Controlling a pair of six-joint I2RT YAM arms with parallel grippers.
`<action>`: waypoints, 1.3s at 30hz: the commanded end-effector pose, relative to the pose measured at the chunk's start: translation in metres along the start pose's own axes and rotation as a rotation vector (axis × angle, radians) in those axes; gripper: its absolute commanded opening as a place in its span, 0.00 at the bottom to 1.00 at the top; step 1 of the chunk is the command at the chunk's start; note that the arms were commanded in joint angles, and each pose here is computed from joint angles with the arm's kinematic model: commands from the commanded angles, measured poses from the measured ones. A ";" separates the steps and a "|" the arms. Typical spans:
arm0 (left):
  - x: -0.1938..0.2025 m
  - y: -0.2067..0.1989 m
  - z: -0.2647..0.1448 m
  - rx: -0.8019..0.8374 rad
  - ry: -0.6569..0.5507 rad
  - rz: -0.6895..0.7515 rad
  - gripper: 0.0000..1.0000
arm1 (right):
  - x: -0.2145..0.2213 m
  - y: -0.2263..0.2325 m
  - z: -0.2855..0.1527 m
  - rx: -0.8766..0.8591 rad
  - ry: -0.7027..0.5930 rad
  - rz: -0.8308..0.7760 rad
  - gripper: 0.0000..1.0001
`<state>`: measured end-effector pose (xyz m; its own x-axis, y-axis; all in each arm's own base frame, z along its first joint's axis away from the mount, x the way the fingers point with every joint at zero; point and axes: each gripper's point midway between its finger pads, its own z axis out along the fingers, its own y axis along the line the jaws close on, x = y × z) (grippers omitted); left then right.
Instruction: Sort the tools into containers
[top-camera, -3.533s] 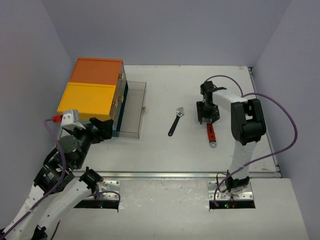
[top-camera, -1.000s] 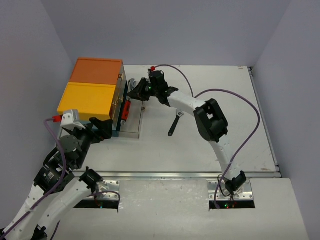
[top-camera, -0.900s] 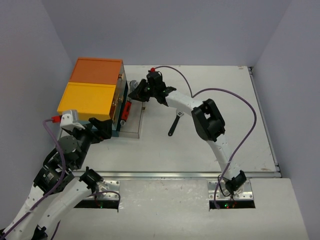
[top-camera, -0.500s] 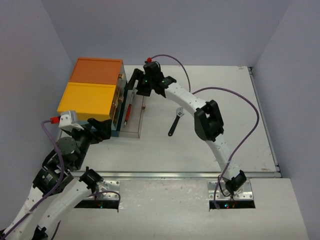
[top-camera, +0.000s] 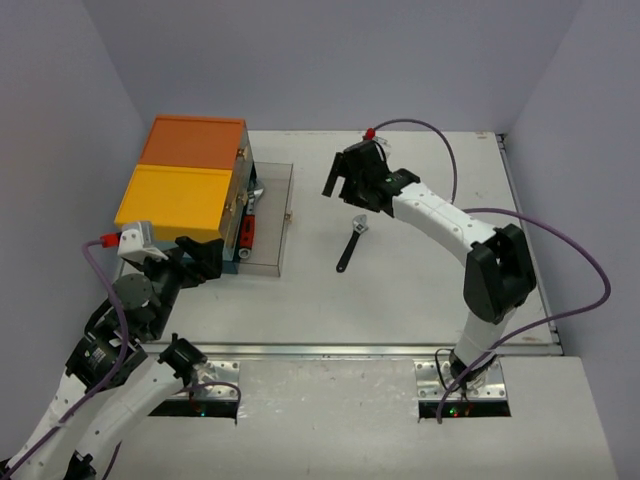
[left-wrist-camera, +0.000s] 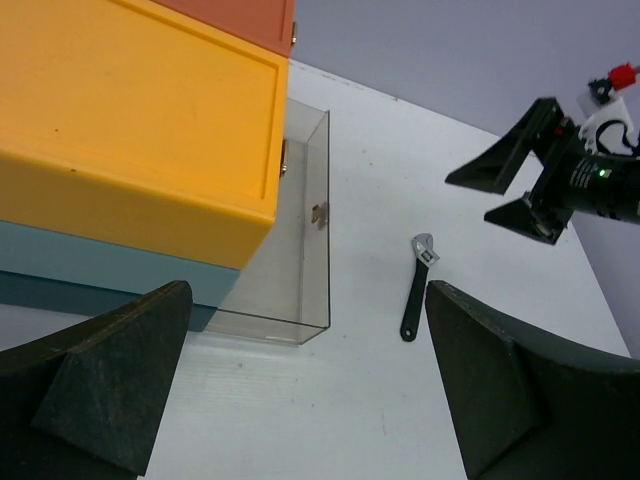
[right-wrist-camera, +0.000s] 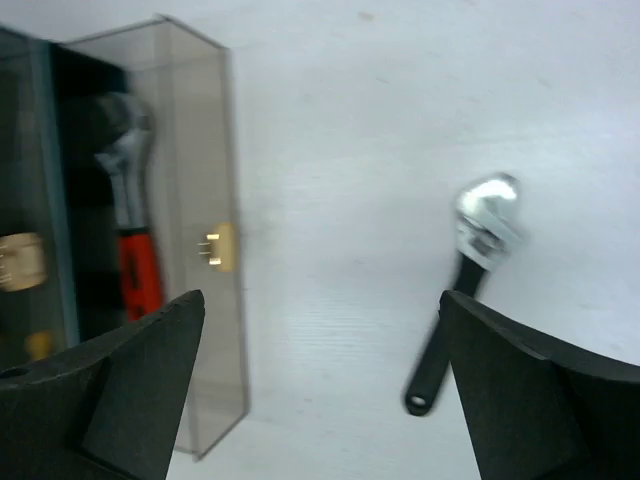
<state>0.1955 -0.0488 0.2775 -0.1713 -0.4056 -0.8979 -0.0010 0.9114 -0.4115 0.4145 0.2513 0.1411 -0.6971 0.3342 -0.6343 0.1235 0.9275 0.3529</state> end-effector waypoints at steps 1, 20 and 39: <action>-0.003 -0.007 0.003 0.020 -0.010 -0.004 1.00 | 0.027 -0.050 0.020 0.228 0.006 0.033 0.98; -0.006 -0.007 0.000 0.032 -0.022 -0.013 1.00 | 0.090 -0.104 0.086 0.427 0.233 0.098 0.52; -0.007 -0.007 -0.001 0.032 -0.026 -0.015 1.00 | 0.122 -0.136 0.075 0.602 0.308 0.152 0.46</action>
<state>0.1953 -0.0498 0.2775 -0.1734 -0.4052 -0.8976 0.0038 0.9112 -0.4120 0.3973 0.1930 -0.0100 -0.7885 0.4511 -0.4180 0.4817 0.8756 0.0362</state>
